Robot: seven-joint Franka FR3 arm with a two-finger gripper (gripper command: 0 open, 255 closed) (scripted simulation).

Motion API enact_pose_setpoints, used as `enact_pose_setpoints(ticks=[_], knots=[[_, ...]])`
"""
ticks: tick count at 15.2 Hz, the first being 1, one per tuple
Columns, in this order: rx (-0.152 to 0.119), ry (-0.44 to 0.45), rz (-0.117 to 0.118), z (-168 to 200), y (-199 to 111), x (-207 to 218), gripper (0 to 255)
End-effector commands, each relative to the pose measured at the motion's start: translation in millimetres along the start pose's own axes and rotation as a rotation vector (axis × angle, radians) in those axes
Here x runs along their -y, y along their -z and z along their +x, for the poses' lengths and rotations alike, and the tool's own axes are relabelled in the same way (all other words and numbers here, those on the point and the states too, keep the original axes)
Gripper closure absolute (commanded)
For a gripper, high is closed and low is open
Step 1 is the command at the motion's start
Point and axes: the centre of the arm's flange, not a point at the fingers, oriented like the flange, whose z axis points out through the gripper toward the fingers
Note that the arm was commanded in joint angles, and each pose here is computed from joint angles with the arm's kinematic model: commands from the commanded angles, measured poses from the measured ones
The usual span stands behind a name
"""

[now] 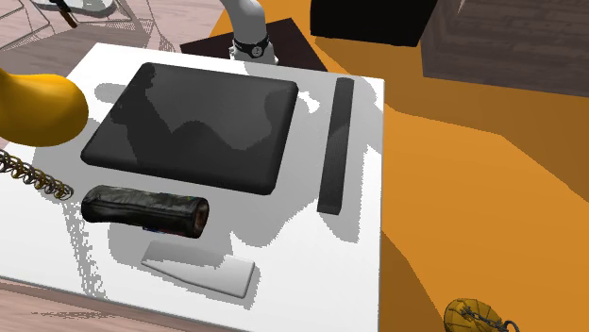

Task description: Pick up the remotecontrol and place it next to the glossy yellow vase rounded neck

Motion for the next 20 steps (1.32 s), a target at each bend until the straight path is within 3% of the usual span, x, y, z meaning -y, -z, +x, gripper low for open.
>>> enact_pose_setpoints(ticks=[1, 20], knots=[[0.0, 0.0, -0.001, 0, -10, -1, 255], [0.0, 0.0, -0.001, -2, -110, -3, 255]])
